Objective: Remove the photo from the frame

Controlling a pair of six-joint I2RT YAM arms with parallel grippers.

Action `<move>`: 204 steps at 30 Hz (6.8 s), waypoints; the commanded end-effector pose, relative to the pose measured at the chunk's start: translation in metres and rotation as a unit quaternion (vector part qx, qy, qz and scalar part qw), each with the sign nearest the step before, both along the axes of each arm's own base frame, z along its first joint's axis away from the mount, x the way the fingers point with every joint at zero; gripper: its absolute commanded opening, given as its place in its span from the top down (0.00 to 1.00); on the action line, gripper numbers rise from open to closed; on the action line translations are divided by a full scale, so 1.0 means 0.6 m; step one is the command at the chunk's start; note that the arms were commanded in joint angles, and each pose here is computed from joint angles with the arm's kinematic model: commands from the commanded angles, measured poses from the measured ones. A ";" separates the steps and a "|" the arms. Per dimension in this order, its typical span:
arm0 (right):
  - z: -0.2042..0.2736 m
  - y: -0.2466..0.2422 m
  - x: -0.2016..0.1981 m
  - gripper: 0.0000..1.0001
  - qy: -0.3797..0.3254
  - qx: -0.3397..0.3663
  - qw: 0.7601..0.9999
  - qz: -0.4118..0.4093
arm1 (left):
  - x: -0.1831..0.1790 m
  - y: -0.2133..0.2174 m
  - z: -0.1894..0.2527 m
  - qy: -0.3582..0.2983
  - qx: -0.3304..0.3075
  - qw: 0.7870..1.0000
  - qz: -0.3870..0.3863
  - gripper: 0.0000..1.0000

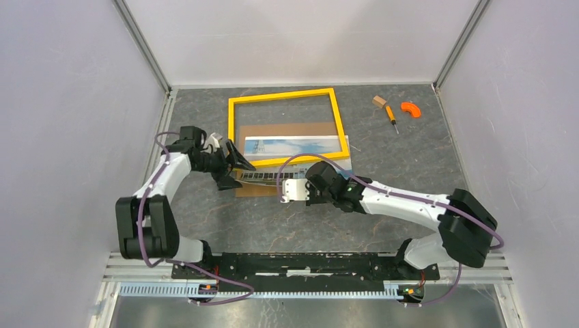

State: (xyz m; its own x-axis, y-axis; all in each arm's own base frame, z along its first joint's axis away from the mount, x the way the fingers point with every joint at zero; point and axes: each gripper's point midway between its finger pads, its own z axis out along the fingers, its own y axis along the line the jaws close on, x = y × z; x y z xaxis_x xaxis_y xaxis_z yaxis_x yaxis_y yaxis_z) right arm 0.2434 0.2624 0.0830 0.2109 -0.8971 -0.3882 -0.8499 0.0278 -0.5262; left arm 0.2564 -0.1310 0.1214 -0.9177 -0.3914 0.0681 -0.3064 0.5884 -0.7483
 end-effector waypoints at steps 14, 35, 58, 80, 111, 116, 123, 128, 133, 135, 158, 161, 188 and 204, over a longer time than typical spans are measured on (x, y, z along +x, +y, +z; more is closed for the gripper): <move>0.355 0.032 0.021 1.00 -0.109 0.089 0.989 0.048 | 0.084 0.152 0.102 -0.164 0.167 0.968 0.092 0.00; 0.598 -0.010 0.204 1.00 -0.400 0.209 0.886 -0.111 | 0.139 0.214 0.119 -0.223 0.248 0.935 0.123 0.00; 0.198 0.090 0.269 1.00 -0.294 0.183 0.936 0.069 | 0.138 0.254 0.102 -0.209 0.267 0.929 0.150 0.00; -0.084 0.078 0.228 1.00 -0.131 0.003 0.979 0.154 | 0.143 0.260 0.086 -0.196 0.260 0.933 0.151 0.00; -0.157 0.027 0.152 0.97 0.103 -0.038 0.993 0.042 | 0.137 0.244 0.070 -0.204 0.246 0.942 0.100 0.00; -0.118 0.031 0.156 0.68 0.097 -0.011 0.995 0.024 | 0.145 0.251 0.065 -0.214 0.272 0.935 0.077 0.00; -0.080 0.013 0.150 0.38 0.100 0.000 0.995 -0.004 | 0.177 0.242 0.033 -0.202 0.293 0.934 0.029 0.00; 0.011 0.019 0.164 0.21 0.116 0.074 0.990 -0.030 | 0.227 0.237 0.018 -0.204 0.285 0.936 0.035 0.00; 0.086 0.011 0.199 0.14 0.168 0.161 0.968 -0.091 | 0.295 0.226 0.006 -0.205 0.251 0.945 0.043 0.00; 0.098 -0.008 0.231 0.14 0.182 0.191 0.955 -0.137 | 0.319 0.222 0.001 -0.208 0.251 0.945 0.035 0.00; -0.082 -0.192 0.398 0.36 0.297 0.268 0.830 -0.389 | 0.383 0.150 -0.123 -0.182 0.239 0.952 -0.062 0.04; -0.098 -0.194 0.379 0.38 0.317 0.263 0.824 -0.390 | 0.372 0.138 -0.134 -0.175 0.225 0.956 -0.072 0.04; -0.151 -0.230 0.134 0.71 0.409 0.195 0.807 -0.379 | 0.175 0.078 -0.137 -0.151 0.194 0.955 -0.165 0.39; -0.114 -0.236 0.109 0.36 0.392 0.208 0.812 -0.379 | 0.186 0.116 -0.092 -0.179 0.270 0.937 -0.134 0.05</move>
State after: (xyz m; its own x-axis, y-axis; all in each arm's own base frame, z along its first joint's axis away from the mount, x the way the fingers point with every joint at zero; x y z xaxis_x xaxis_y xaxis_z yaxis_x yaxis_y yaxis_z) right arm 0.3456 0.1267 0.0232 -0.7417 -0.3811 -0.5520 -0.6048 0.7357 0.3048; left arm 0.3535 -0.0794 0.0386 -0.9604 -0.0807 -0.2666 0.0537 0.8855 -0.4614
